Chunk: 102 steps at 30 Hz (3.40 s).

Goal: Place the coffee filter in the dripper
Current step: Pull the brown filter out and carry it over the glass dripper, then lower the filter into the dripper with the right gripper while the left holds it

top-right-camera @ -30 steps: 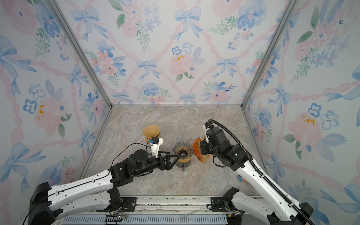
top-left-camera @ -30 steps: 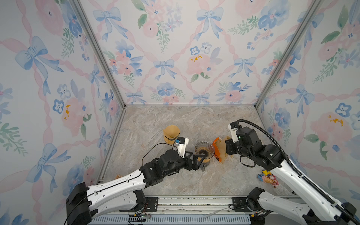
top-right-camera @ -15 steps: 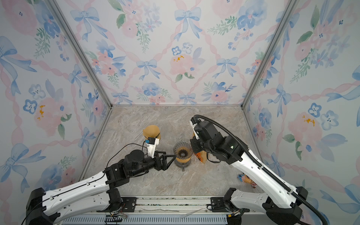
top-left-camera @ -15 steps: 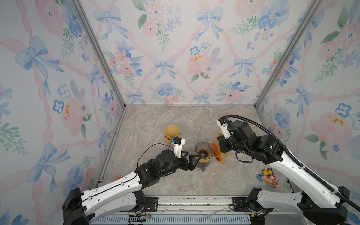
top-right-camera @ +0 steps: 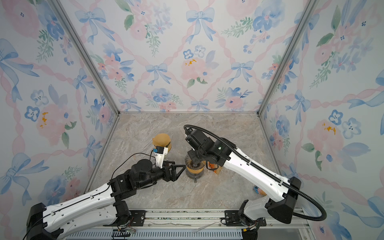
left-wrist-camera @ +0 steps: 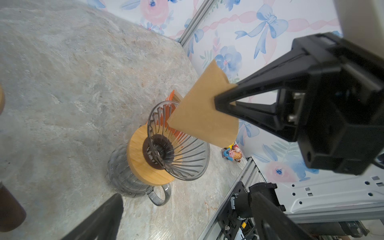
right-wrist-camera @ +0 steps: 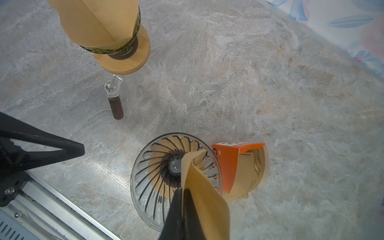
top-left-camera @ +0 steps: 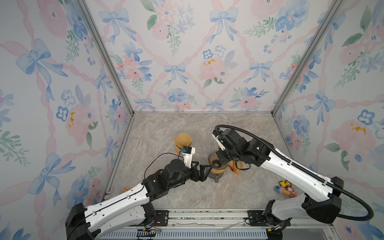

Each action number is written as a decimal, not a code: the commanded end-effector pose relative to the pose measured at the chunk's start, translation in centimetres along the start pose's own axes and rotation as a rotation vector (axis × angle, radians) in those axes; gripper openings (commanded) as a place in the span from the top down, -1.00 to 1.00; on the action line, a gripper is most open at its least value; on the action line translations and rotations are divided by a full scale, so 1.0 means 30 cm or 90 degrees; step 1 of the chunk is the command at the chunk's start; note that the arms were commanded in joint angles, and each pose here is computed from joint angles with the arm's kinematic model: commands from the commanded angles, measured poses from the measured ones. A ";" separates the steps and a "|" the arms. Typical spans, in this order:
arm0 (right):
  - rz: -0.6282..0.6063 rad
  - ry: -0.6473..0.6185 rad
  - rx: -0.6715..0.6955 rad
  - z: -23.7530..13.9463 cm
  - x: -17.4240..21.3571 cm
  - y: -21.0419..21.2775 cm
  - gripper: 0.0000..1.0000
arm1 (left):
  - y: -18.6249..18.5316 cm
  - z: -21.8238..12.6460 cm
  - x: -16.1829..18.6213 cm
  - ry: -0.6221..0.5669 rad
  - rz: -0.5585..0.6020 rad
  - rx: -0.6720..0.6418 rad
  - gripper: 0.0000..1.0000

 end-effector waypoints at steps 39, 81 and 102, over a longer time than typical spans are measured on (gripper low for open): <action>0.175 -0.151 -0.086 -0.184 0.153 -0.123 -0.97 | 0.000 0.027 -0.013 0.040 0.035 -0.066 -0.96; 0.324 -0.188 -0.006 -0.209 0.130 -0.248 -0.93 | -0.083 0.001 -0.146 -0.034 -0.011 -0.094 -0.96; 0.263 -0.074 -0.094 -0.033 0.159 -0.101 -1.00 | -0.038 0.133 -0.099 0.109 0.068 -0.137 -0.97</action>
Point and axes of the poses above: each gripper's point midway between its finger pads, its own z axis out along the fingers, its own y axis along the line the jaws close on, x = y × z, the point moved 5 cm from there along -z, back along the fingers
